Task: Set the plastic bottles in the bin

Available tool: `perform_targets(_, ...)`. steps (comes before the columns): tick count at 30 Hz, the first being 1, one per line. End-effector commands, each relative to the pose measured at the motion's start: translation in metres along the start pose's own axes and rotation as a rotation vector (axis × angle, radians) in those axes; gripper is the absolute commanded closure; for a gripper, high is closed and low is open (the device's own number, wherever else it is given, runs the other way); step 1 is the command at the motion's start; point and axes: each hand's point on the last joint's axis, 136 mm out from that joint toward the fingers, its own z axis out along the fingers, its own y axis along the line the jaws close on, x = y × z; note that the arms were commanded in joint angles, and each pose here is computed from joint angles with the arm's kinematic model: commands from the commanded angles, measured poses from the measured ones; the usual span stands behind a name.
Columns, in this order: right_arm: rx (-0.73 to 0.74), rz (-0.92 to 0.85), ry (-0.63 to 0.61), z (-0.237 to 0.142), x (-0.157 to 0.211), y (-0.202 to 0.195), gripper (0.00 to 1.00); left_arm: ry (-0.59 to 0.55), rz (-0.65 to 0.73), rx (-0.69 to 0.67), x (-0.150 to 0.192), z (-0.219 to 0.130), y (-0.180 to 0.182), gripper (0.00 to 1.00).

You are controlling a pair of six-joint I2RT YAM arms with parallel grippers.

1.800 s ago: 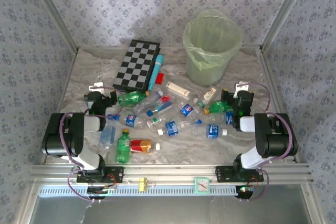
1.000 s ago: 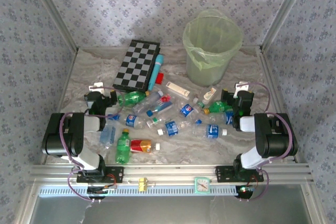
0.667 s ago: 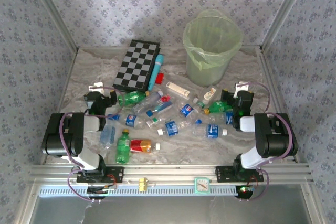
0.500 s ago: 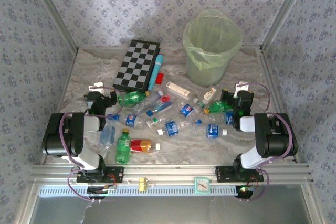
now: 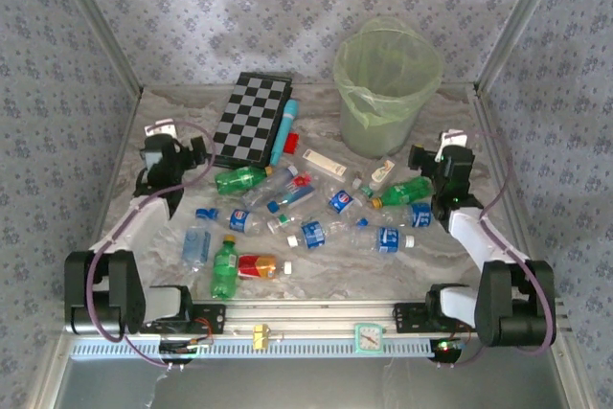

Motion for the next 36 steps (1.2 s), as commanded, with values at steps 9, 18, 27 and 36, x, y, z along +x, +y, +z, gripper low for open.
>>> perform_targets(9,-0.043,0.411,0.537,-0.047,0.054,0.035,0.04,0.254,-0.344,0.188,0.045,-0.028,-0.073,0.0)
perform_targets(18,-0.048,0.444,0.544,-0.027,0.047,0.1,0.13,0.339,-0.434,0.201,0.046,-0.013,-0.112,0.0)
perform_targets(27,0.109,0.454,0.533,0.005,0.061,0.111,0.15,0.374,-0.379,0.11,0.061,-0.02,-0.093,0.0)
perform_targets(36,0.134,0.429,0.58,0.024,0.091,0.118,0.2,0.383,-0.407,0.102,0.071,-0.022,-0.089,0.0)
